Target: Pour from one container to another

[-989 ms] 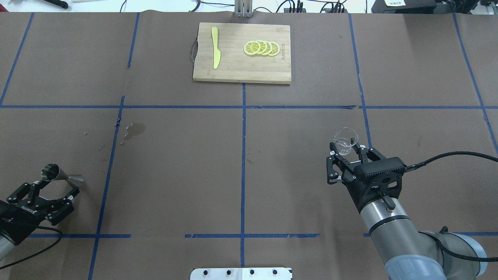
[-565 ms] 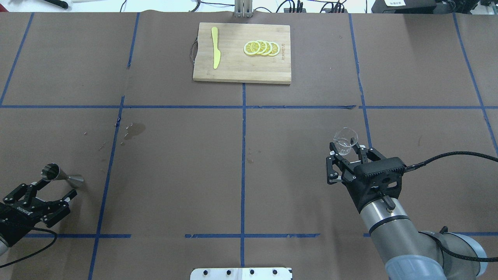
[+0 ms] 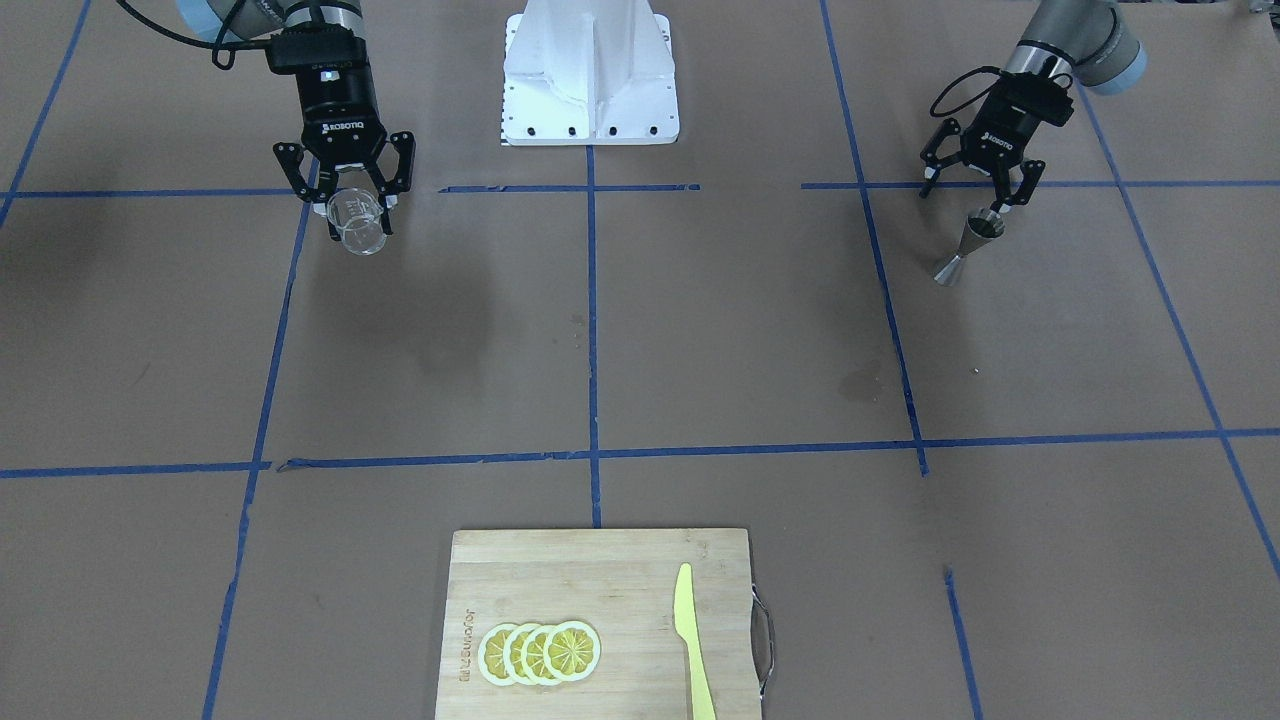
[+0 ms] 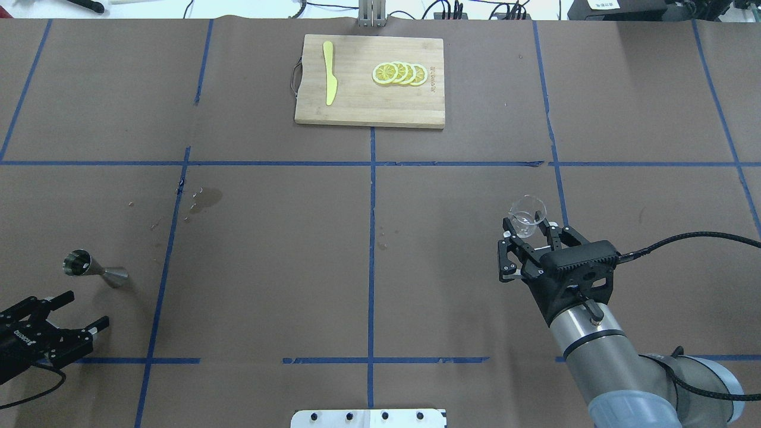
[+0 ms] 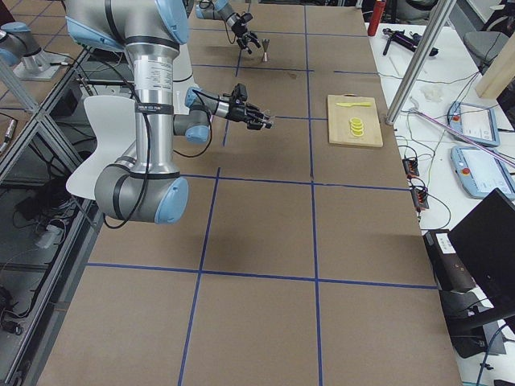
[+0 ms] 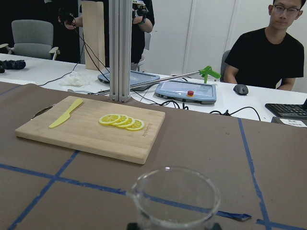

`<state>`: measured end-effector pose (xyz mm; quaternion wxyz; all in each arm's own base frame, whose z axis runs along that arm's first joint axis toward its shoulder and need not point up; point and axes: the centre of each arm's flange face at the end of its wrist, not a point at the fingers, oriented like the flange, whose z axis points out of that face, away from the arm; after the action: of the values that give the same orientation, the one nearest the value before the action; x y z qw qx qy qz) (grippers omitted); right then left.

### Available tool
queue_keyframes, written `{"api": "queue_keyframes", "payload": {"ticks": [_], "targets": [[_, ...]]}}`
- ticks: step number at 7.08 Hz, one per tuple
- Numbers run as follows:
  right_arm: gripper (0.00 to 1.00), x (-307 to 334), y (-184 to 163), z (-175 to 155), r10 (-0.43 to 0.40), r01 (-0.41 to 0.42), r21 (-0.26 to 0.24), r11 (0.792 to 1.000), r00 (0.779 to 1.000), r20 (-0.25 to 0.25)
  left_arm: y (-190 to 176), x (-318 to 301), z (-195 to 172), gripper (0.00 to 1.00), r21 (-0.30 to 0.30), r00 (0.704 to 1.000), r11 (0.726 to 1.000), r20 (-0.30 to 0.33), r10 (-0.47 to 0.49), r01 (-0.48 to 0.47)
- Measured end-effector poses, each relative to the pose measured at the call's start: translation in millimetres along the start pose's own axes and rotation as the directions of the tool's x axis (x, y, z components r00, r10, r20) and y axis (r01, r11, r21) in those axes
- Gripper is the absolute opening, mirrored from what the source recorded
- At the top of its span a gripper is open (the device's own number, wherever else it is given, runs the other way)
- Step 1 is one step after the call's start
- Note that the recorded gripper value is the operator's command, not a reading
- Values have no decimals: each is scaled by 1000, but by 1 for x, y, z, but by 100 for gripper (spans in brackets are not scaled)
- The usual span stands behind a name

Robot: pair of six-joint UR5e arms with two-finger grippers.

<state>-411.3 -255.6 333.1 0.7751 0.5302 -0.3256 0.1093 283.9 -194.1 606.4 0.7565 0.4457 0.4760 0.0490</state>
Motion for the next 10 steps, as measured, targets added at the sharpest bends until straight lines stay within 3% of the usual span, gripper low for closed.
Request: {"api": "queue_keyframes", "payload": {"ticks": [3, 6, 8, 10], "targets": [[0, 0, 1, 0, -2, 2, -1, 1000, 1000, 0, -2, -49, -36, 100, -111, 999, 994, 32, -4, 8], [0, 2, 9, 4, 10, -10, -5, 1000, 1000, -10, -29, -109, -46, 100, -137, 990, 989, 130, -47, 65], [0, 5, 21, 10, 48, -49, -12, 999, 999, -22, -75, -153, -12, 100, -141, 977, 989, 211, -5, 36], [0, 12, 39, 18, 79, -79, -19, 997, 996, -43, -142, -194, 16, 100, -185, 962, 983, 266, 57, -7]]}}
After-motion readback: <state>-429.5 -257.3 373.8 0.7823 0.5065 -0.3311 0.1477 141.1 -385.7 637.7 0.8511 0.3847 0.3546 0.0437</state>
